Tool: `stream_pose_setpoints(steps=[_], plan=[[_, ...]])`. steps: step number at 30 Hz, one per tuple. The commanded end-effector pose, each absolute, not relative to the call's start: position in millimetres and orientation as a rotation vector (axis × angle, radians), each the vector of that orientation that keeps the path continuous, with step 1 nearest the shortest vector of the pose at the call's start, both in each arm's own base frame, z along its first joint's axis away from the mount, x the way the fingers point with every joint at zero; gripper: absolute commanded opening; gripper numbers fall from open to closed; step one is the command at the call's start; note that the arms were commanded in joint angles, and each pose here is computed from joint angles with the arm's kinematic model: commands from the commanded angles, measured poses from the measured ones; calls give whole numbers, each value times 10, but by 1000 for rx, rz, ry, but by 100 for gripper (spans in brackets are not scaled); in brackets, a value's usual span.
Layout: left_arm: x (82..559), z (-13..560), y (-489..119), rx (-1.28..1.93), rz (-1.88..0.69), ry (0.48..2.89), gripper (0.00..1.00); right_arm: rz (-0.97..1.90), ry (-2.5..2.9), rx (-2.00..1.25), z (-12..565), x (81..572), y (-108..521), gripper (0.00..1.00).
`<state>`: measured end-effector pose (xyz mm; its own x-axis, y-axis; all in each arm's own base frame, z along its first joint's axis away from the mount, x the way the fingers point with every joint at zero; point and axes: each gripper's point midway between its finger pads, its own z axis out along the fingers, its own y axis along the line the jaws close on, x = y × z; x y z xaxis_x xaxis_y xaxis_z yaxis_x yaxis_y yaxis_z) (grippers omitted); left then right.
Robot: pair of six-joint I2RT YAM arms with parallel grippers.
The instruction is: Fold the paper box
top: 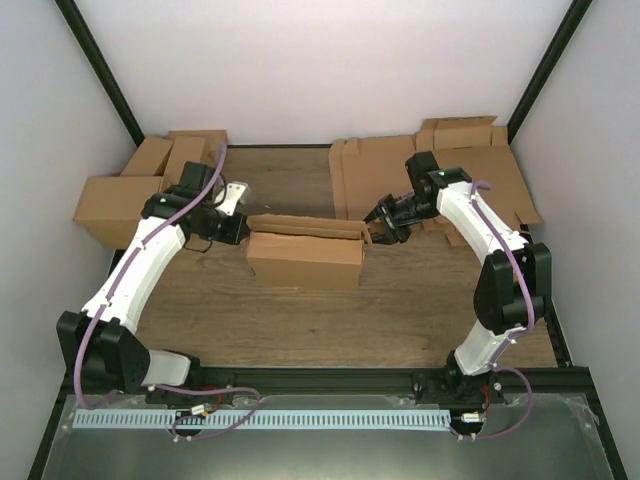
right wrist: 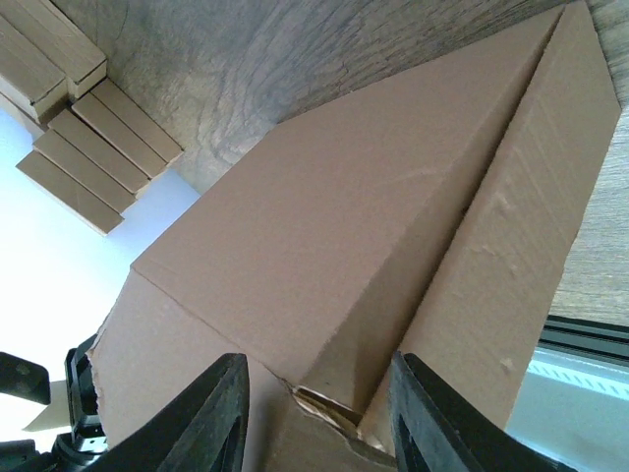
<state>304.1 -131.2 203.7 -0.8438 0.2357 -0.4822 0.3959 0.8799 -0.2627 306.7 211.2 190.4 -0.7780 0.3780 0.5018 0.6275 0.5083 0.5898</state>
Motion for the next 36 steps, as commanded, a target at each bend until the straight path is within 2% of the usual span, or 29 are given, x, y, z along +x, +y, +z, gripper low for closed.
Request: stream_pose_setpoints(steps=[1,8,19,22,25,27,29,31,33,35,36], plan=[[3007,2095,-1365,474,-520,2598,4,-1194,-2477,-797,2030,3157,2144,40],[2923,2120,-1424,488,-543,2590,4,-1190,-2513,-777,1999,3156,2122,45],[2851,2068,-1446,512,-516,2596,4,-1051,-2766,-681,1920,3181,1887,64],[2839,2077,-1438,515,-508,2590,4,-964,-2943,-617,1972,3349,1714,69],[2833,2075,-1429,518,-502,2591,4,-832,-3230,-492,2269,3666,1488,72],[2834,2078,-1430,518,-500,2591,4,-882,-3430,-252,2685,3858,1483,76],[2836,2082,-1435,517,-503,2590,4,-1018,-3578,153,3128,3917,1636,79],[2839,2090,-1441,516,-504,2587,4,-1113,-3615,554,3420,3826,1932,79],[2844,2093,-1442,516,-501,2587,4,-1279,-3517,1041,3627,3588,2529,88],[2846,2099,-1453,517,-506,2586,4,-1078,-3614,1437,3767,3435,2987,97],[2846,2107,-1452,516,-506,2585,4,-1076,-3617,1577,3865,3376,3142,99]])
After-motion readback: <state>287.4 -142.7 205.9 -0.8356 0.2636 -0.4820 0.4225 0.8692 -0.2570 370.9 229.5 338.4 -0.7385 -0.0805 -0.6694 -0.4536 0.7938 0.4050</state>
